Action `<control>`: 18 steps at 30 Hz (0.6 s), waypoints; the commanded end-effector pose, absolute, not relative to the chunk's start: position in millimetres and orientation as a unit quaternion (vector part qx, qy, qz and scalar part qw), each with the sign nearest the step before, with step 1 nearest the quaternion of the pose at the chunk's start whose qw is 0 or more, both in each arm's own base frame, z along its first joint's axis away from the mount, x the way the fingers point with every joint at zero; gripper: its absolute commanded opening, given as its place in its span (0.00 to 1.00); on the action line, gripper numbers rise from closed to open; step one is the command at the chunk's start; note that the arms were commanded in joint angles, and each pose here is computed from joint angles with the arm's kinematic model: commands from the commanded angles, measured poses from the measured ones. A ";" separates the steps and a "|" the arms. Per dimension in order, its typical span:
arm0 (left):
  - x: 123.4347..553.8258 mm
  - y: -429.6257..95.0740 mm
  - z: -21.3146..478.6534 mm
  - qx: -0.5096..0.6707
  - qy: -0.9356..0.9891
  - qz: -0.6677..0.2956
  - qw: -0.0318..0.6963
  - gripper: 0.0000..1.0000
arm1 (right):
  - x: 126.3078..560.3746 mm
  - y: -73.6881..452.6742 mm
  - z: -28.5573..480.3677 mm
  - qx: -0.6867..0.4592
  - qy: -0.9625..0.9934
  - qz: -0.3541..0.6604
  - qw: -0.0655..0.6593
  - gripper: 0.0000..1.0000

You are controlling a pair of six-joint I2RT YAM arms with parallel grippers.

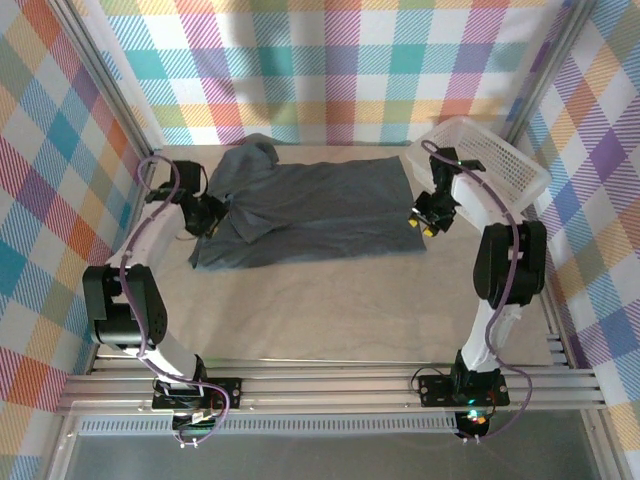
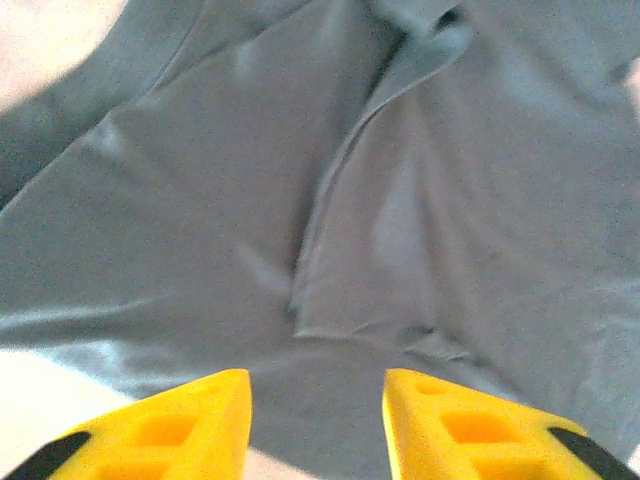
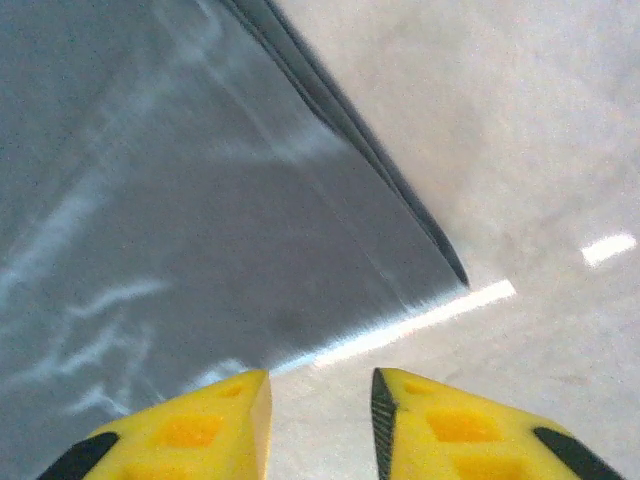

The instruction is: Fold and stack the t-shirts

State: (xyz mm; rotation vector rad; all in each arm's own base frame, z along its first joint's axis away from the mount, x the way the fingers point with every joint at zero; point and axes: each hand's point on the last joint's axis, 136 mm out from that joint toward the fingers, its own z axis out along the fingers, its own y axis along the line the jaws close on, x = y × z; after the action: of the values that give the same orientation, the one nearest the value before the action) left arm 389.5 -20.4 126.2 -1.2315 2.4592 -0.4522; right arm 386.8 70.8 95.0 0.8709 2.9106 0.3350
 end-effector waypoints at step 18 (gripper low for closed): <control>375.2 58.1 35.7 -0.459 0.882 -0.040 0.101 0.25 | 374.3 73.8 15.6 0.266 0.961 0.051 -0.053 0.24</control>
State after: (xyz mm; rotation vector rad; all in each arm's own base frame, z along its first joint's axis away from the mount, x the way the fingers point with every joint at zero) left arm 381.0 45.3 38.8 -1.3990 2.5772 -0.1657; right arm 389.3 81.6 19.8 0.8839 3.0627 0.2777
